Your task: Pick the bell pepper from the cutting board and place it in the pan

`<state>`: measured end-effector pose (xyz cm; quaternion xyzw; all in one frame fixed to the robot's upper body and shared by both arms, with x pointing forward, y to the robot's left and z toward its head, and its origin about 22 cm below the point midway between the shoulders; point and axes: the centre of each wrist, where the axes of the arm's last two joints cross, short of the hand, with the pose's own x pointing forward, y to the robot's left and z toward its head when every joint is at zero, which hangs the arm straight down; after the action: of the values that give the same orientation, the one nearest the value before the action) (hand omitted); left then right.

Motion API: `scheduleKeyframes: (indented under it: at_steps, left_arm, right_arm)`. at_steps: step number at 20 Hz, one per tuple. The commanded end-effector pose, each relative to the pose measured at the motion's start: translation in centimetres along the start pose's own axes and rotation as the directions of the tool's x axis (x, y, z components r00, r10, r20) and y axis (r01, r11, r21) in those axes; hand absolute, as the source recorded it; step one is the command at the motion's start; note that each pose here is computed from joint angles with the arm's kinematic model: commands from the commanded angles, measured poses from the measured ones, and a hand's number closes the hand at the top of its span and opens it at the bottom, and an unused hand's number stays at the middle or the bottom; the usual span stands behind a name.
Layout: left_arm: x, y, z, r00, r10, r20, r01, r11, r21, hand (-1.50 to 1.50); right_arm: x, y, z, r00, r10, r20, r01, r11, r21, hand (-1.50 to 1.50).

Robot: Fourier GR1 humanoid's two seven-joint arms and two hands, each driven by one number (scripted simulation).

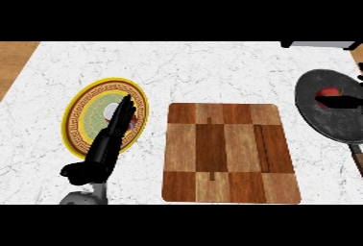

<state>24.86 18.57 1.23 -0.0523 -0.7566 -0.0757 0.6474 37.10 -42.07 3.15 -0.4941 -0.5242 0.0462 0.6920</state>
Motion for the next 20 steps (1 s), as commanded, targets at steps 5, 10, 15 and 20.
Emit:
scheduleKeyframes:
  at_steps: [5,10,15,20]
  left_arm:
    - [0.2,0.7,-0.1,1.000,-0.007,-0.007,0.007,1.000,0.017,0.00]
    - [-1.3,1.1,1.2,1.000,0.005,-0.026,-0.005,1.000,0.031,0.00]
    - [-0.6,2.3,2.0,0.999,-0.025,-0.043,0.028,0.998,0.060,0.00]
    - [-1.3,1.0,1.4,1.000,-0.015,-0.017,0.017,0.997,0.081,0.00]
  right_arm:
    - [0.0,-3.1,-1.4,0.949,-0.295,0.107,0.309,0.941,-0.141,-1.50]
    - [-3.8,-3.6,-0.5,0.901,-0.422,0.098,0.430,0.899,-0.082,-1.50]
    - [-8.2,-5.2,0.7,0.826,-0.559,0.079,0.557,0.829,0.040,-1.50]
    - [-11.2,-8.0,1.4,0.800,-0.583,0.143,0.560,0.811,0.172,-1.50]
